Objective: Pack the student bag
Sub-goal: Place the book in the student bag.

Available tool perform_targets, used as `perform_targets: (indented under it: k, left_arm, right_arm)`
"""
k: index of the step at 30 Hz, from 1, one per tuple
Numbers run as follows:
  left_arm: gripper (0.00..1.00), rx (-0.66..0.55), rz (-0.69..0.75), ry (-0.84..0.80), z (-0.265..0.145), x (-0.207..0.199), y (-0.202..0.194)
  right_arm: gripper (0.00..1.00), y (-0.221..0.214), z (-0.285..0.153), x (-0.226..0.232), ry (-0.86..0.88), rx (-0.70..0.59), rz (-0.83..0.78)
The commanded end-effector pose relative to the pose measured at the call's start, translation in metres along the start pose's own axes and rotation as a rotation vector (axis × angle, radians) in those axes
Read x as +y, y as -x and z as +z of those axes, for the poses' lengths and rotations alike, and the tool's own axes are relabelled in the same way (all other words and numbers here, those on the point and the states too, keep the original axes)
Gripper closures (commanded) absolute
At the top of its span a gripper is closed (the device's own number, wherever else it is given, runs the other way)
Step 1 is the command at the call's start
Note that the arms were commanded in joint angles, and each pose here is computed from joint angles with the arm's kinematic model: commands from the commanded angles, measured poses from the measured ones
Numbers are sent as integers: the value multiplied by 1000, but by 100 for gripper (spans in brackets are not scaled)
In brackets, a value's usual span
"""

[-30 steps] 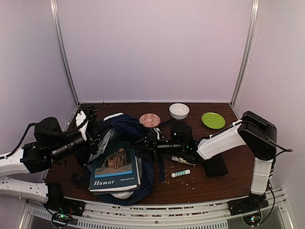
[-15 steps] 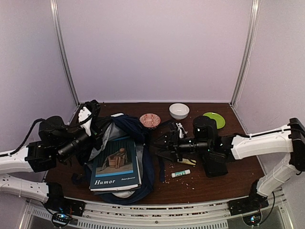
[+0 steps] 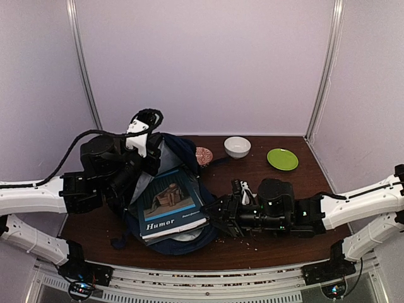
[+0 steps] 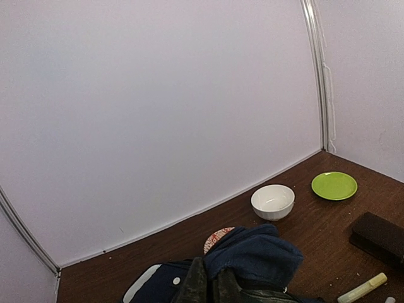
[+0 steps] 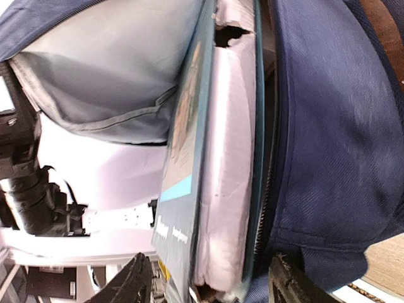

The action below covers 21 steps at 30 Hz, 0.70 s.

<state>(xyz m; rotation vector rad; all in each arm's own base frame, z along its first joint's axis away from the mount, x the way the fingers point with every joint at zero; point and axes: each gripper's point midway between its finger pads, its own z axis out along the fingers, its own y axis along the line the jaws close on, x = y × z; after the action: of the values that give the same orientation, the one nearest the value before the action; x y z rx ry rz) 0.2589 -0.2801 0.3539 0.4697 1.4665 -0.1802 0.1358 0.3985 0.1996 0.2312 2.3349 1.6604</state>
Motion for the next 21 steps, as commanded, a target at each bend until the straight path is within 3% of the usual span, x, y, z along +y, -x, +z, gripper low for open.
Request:
perform_targets:
  k: [1,15,21]
  left_arm:
    - [100,-165,-142,87,4,19,57]
    - [100,-151,-160,27,12,3,52]
    - [100,-148,-156,-45,7,-6,54]
  right_arm:
    - [37,-1,5,-7,-6,-52,65]
    - [43,4,15,-20,-71,-77,70]
    - [61,20,26,-7,-41,-92,49]
